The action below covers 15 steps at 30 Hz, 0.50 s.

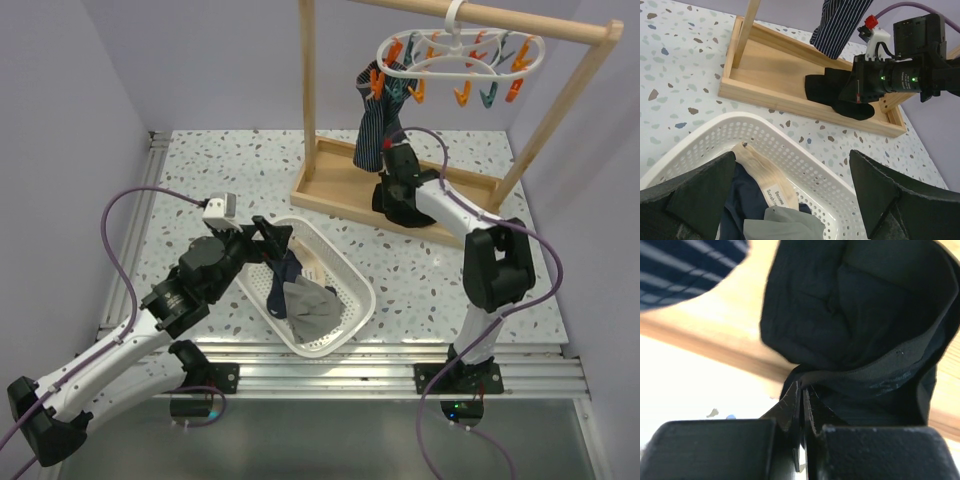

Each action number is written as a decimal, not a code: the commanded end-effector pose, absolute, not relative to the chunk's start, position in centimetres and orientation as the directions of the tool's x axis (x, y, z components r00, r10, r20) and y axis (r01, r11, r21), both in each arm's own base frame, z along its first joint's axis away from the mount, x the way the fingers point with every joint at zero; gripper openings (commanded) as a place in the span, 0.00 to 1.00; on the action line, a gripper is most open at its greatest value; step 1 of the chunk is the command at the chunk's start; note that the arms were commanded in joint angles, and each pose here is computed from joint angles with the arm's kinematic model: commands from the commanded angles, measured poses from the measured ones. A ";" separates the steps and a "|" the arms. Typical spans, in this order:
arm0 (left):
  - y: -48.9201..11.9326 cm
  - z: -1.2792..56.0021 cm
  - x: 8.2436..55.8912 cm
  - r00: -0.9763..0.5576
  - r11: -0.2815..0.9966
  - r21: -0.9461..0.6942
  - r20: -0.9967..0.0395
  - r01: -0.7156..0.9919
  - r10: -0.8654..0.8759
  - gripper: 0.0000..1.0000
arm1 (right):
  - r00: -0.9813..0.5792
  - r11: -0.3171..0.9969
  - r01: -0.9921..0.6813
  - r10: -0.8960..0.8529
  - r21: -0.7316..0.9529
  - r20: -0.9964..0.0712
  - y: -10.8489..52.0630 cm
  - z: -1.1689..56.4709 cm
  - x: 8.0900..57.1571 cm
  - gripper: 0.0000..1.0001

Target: Remove the underwear clipped to the hanger

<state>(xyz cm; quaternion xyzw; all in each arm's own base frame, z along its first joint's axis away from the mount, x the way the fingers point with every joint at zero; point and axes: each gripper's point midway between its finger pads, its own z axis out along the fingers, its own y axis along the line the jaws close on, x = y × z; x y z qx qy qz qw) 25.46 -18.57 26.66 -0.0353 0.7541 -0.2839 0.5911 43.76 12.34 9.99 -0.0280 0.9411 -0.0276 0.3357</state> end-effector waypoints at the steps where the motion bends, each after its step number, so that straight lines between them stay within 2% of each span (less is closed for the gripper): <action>1: -18.2 27.1 25.7 -0.278 0.833 -0.484 -0.867 0.269 -0.414 1.00 | -0.715 0.987 -0.159 -0.105 0.015 -0.691 14.0 15.1 43.1 0.00; 2: -18.1 27.1 25.7 -0.277 0.834 -0.481 -0.868 0.270 -0.412 1.00 | -0.692 0.974 -0.223 -0.124 0.047 -0.711 14.7 16.6 42.8 0.00; 4: -18.0 27.3 25.6 -0.266 0.835 -0.475 -0.873 0.277 -0.409 1.00 | -0.559 0.872 -0.482 -0.238 0.078 -0.794 17.0 21.7 41.0 0.00; 5: -17.8 27.6 25.5 -0.254 0.834 -0.475 -0.875 0.281 -0.412 1.00 | -0.461 0.812 -0.584 -0.306 0.025 -0.833 17.6 23.6 40.3 0.00; 6: -17.6 27.7 25.4 -0.245 0.839 -0.464 -0.881 0.284 -0.404 1.00 | -0.309 0.715 -0.699 -0.294 0.006 -0.904 19.2 28.2 38.1 0.00; 9: -16.8 28.3 25.1 -0.204 0.846 -0.446 -0.893 0.293 -0.400 1.00 | -0.014 0.534 -0.833 -0.284 -0.146 -0.959 20.6 33.8 33.5 0.00; 10: -16.7 28.5 25.1 -0.190 0.846 -0.443 -0.896 0.297 -0.402 1.00 | 0.038 0.496 -0.851 -0.272 -0.174 -0.962 21.0 34.9 32.5 0.00; 13: -15.7 29.6 24.6 -0.131 0.849 -0.425 -0.905 0.314 -0.404 1.00 | 0.140 0.390 -0.896 -0.203 -0.212 -0.969 22.1 38.3 29.5 0.00; 15: -15.2 31.3 24.1 -0.072 0.840 -0.420 -0.904 0.343 -0.422 1.00 | 0.144 0.354 -0.915 -0.164 -0.194 -0.976 22.6 39.6 28.5 0.00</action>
